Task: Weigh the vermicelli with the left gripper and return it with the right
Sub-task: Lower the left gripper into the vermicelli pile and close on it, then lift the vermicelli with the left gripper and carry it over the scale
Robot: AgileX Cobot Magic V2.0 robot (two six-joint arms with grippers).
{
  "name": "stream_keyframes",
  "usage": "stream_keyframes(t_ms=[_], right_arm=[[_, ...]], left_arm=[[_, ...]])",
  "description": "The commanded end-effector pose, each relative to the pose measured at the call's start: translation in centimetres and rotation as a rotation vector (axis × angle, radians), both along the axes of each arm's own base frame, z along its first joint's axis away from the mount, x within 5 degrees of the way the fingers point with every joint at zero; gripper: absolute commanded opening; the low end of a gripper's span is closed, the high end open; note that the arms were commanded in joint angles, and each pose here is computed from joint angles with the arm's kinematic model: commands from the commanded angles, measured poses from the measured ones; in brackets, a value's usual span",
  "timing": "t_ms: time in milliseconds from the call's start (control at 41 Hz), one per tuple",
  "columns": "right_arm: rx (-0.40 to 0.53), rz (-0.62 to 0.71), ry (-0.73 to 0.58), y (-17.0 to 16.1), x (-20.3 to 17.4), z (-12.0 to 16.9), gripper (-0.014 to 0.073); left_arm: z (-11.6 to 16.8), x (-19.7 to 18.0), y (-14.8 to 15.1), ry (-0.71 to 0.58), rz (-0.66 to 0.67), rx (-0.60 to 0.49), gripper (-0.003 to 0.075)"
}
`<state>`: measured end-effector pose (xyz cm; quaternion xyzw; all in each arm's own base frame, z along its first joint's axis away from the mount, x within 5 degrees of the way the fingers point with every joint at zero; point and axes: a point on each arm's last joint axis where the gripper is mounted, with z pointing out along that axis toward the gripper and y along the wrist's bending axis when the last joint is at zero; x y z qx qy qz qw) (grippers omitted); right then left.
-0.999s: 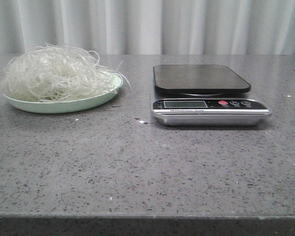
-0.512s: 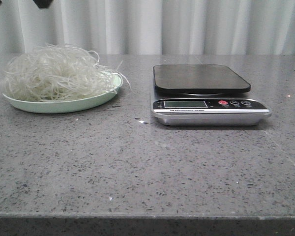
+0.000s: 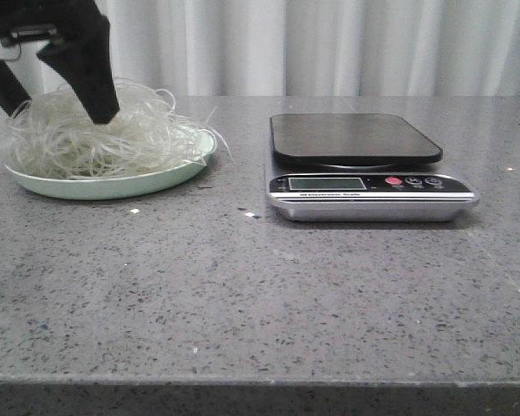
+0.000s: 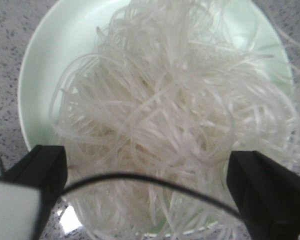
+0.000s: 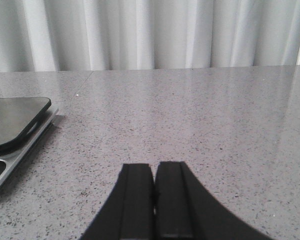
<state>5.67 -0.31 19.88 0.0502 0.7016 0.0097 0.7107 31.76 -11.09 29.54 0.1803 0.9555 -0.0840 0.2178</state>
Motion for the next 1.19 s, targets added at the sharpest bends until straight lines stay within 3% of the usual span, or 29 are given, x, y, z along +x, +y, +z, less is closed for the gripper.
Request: stream_keyframes(t_ms=[0,244,341,633,901,1048,1169], right_arm=[[-0.012,-0.006,-0.097,0.0,-0.2,1.1,0.0151],[-0.012,-0.006,-0.097,0.0,-0.2,1.1,0.0151],[-0.012,-0.006,-0.097,0.0,-0.2,1.1,0.0151],[-0.012,-0.006,-0.097,0.0,-0.2,1.1,0.0151],[-0.012,-0.006,-0.097,0.0,-0.2,1.1,0.0151],[-0.012,-0.006,-0.097,0.0,-0.2,1.1,0.0151],[-0.012,-0.006,-0.097,0.0,-0.2,1.1,0.0151]], left_arm=[[1.5,0.3,-0.4,-0.070,-0.006,-0.026,0.0722],[0.1,0.9,-0.6,-0.028,-0.006,-0.013,0.0697],[0.2,0.9,-0.6,-0.031,-0.006,-0.014,0.0589],[0.2,0.9,-0.6,-0.031,-0.006,-0.014,0.0125],[3.0,1.1,-0.7,-0.041,-0.020,-0.019,0.0146],[7.2,1.3,-1.0,-0.114,-0.031,-0.054,0.0146],[11.8,1.0,-1.5,-0.206,-0.046,-0.151,0.0146]])
